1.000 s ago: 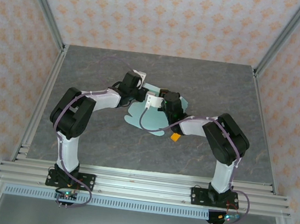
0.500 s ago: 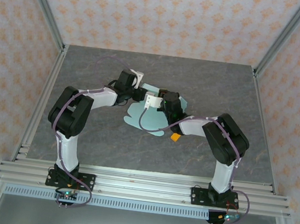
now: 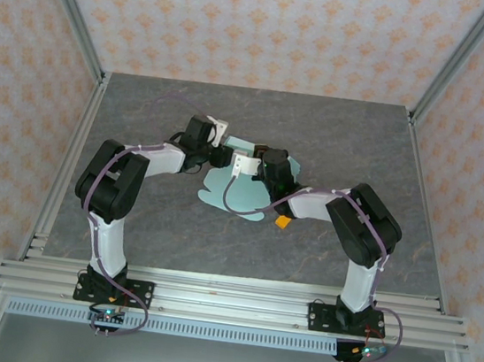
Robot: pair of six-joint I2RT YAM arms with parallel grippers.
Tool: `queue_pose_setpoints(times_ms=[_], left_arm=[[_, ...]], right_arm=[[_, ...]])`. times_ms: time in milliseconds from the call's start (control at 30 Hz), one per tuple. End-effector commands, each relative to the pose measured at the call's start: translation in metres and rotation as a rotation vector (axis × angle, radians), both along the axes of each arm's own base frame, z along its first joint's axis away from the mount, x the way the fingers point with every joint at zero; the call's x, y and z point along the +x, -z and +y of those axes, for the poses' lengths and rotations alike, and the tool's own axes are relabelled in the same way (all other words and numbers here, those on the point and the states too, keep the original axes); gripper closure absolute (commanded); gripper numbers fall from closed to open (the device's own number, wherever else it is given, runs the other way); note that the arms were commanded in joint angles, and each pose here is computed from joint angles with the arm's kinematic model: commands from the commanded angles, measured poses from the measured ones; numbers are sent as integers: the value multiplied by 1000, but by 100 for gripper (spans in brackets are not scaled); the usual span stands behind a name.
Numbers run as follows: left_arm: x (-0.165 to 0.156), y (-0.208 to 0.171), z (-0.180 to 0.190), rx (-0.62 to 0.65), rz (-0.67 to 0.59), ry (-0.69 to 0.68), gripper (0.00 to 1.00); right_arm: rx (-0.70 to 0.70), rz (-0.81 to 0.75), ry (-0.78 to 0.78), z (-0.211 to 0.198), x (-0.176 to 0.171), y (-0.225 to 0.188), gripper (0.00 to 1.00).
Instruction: Fold the paper box
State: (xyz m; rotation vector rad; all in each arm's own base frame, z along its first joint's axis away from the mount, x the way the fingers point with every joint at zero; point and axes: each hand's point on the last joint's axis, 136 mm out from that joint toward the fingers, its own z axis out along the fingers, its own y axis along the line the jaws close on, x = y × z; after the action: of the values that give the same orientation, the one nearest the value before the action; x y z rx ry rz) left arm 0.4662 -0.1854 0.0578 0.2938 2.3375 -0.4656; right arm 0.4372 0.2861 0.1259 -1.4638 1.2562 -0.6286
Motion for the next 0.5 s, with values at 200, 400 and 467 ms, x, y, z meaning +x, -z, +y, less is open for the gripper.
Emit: queue_pose_setpoints(times_ms=[200,400,467], left_arm=[[5,5,15,-10,12,-28,60],[12,-7,15,-42,-18,-72,68],[16,-10,19,-47,-20,-112,71]], right_arm=[[63,-62,15,0,6,-39,100],[71,-58,6,3,3,-39,100],[71,-58,5,3,3,-39,100]])
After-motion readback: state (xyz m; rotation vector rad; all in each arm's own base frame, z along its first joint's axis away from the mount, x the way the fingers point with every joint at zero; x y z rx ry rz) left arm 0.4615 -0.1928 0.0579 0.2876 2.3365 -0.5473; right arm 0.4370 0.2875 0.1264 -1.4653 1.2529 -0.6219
